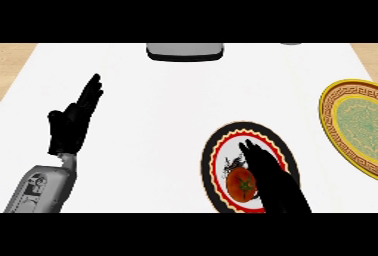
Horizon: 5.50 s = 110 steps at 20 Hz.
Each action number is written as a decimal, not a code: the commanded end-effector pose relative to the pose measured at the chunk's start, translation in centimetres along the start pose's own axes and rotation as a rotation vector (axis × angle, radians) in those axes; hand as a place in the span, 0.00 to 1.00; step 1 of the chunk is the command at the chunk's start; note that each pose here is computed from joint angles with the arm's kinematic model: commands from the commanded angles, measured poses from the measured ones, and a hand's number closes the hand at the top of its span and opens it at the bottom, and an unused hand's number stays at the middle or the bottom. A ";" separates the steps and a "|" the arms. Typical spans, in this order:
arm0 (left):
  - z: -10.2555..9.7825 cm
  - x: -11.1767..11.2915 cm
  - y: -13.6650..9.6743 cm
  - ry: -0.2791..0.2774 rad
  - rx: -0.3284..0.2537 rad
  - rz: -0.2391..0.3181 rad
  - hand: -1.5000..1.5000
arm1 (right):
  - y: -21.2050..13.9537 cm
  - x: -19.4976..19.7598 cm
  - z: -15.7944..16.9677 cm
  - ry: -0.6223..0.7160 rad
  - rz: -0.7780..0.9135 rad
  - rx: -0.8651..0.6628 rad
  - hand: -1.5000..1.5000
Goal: Pick the tomato from the plate and place it in the plate
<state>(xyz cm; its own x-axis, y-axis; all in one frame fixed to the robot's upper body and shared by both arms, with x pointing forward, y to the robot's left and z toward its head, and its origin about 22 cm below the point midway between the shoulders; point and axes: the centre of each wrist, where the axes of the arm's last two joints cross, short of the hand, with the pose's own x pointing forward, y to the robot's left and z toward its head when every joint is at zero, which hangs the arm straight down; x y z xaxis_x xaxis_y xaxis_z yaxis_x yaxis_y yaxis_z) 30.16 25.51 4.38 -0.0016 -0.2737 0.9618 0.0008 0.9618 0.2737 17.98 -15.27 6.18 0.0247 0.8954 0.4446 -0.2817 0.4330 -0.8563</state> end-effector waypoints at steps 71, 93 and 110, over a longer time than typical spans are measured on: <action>0.2 -0.2 -1.0 -0.007 -0.011 -0.009 0.50 | -19.7 -30.7 -8.1 -0.010 0.003 -0.272 1.00; -0.8 -0.7 -0.8 -0.007 -0.008 -0.008 0.50 | -23.0 -34.5 -4.9 -0.049 -0.706 -0.538 0.00; -0.2 -0.3 -0.7 -0.011 -0.024 0.018 0.50 | -26.0 -40.4 8.7 0.020 -0.732 -0.621 0.00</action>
<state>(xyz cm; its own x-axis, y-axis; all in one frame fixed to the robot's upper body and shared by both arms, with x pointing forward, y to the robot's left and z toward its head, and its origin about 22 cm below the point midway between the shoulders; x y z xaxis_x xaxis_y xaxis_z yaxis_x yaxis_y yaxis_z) 30.70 25.23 4.47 -0.0186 -0.2593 0.9656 0.0170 0.9656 0.2596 17.26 -62.69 11.42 0.0669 0.3883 0.9191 0.4007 0.8332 -0.3811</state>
